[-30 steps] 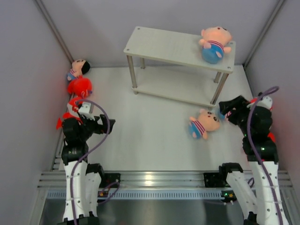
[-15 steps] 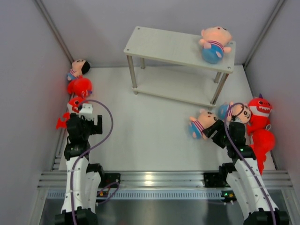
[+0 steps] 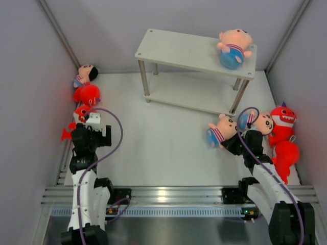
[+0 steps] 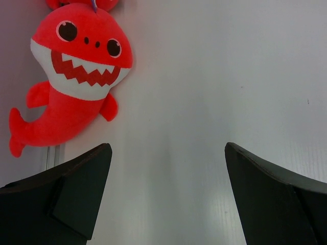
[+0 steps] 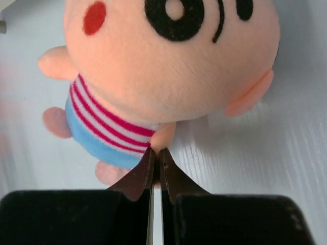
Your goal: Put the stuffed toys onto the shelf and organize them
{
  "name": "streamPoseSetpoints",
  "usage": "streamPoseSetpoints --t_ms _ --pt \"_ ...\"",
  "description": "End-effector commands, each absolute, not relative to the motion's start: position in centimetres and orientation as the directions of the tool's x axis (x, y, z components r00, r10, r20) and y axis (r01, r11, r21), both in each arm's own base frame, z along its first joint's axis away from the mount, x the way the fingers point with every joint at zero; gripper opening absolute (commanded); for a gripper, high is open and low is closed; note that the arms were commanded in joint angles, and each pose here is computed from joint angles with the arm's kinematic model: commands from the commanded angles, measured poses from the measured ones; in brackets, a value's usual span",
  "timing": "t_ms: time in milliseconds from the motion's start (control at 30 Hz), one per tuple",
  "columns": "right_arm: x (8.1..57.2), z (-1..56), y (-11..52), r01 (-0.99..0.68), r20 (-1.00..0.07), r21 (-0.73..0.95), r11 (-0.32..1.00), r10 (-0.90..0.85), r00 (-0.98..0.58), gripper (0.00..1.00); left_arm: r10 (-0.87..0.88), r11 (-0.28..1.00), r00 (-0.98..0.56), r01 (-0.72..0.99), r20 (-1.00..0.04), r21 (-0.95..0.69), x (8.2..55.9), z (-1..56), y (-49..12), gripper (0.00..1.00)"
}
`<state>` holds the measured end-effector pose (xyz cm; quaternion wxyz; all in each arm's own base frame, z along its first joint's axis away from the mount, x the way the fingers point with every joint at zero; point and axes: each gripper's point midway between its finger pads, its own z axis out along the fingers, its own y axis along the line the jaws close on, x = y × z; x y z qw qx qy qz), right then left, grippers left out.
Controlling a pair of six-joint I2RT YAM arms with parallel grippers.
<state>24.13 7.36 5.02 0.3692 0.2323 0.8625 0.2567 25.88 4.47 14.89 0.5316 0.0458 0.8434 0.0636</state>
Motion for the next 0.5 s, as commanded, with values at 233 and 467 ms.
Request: streamPoseSetpoints --t_ms 233,467 --pt "23.2 17.8 7.7 -0.130 -0.766 0.455 0.881 0.312 -0.563 0.00 0.165 0.986 -0.389 0.036 -0.906 0.164 26.5 15.9 4.2 0.98" --pt "18.9 27.3 11.2 -0.416 -0.812 0.394 0.820 0.098 -0.575 0.00 0.166 0.986 -0.385 0.048 -0.908 0.159 26.5 16.0 3.9 0.98"
